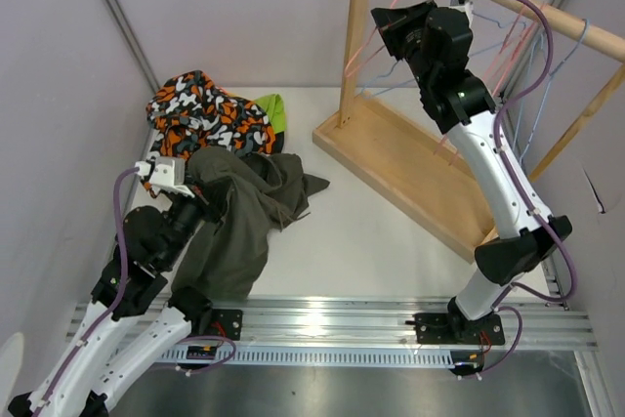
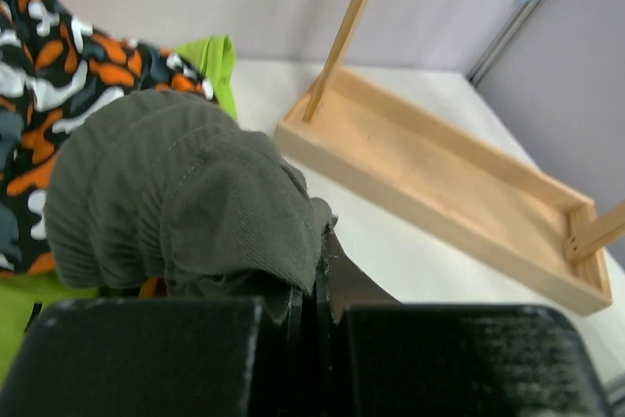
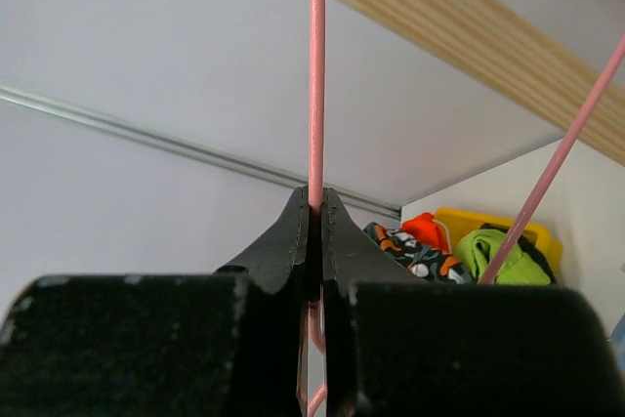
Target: Remove the shorts from the hanger
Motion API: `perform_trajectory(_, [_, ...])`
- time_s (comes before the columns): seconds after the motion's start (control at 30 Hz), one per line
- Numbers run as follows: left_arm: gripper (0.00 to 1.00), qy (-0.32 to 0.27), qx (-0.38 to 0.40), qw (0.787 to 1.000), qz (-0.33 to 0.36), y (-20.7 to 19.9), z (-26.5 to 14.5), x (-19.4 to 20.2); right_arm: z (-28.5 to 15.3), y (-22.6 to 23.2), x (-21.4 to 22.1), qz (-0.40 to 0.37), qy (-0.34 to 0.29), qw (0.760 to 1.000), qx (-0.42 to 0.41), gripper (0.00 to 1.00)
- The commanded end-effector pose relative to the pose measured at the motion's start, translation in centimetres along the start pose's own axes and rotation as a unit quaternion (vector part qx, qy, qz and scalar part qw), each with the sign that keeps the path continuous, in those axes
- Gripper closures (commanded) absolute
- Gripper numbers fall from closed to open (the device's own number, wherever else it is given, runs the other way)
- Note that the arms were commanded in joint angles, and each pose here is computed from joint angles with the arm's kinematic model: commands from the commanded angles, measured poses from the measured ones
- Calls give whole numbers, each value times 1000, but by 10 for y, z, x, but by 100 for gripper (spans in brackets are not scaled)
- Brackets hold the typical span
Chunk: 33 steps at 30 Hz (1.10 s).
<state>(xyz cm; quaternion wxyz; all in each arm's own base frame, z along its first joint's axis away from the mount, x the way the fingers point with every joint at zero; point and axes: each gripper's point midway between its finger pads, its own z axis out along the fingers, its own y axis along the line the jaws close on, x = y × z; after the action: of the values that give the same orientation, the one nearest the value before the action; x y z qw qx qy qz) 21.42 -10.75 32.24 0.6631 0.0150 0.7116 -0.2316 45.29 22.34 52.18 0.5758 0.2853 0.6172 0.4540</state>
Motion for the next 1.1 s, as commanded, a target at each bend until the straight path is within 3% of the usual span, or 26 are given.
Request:
perform_trajectory(0.0, [100, -10, 15, 1000, -17, -5, -10, -6, 2, 19, -24, 6, -36, 999, -28, 100])
perform_trajectory(0.33, [100, -27, -2, 1000, -1, -6, -4, -34, -14, -32, 7, 41, -12, 999, 27, 100])
perform_trajectory(0.4, [100, -31, -20, 999, 2, -4, 4, -44, -23, -36, 5, 40, -15, 998, 36, 90])
perform_trajectory(0.43, [100, -39, -29, 999, 8, -3, 6, -53, -26, -39, 5, 37, -16, 998, 43, 70])
perform_trajectory(0.53, [100, -42, -38, 998, 15, -8, 20, -71, -38, -42, 6, 37, -11, 998, 50, 31])
perform_trajectory(0.63, [100, -44, -43, 998, 21, -13, 37, -84, -52, -41, 4, 34, -10, 998, 56, 20])
perform_trajectory(0.7, [100, -44, -46, 998, 24, -19, 49, -97, -66, -38, 1, 18, -17, 997, 66, 7])
perform_trajectory(0.87, [100, -52, -57, 997, 31, -23, 69, -125, -92, -42, -18, -54, -70, 990, 114, 1])
perform_trajectory(0.97, [100, -50, -91, 994, 39, -8, 83, -142, -101, -52, -19, -87, -61, 984, 141, 1])
perform_trajectory(1.0, [100, -72, -91, 993, 33, -10, 80, -167, -105, -56, -19, -98, -55, 982, 149, 1])
perform_trajectory(1.07, [100, -57, -126, 990, 33, 12, 97, -167, -116, -57, -15, -103, -46, 983, 147, 1])
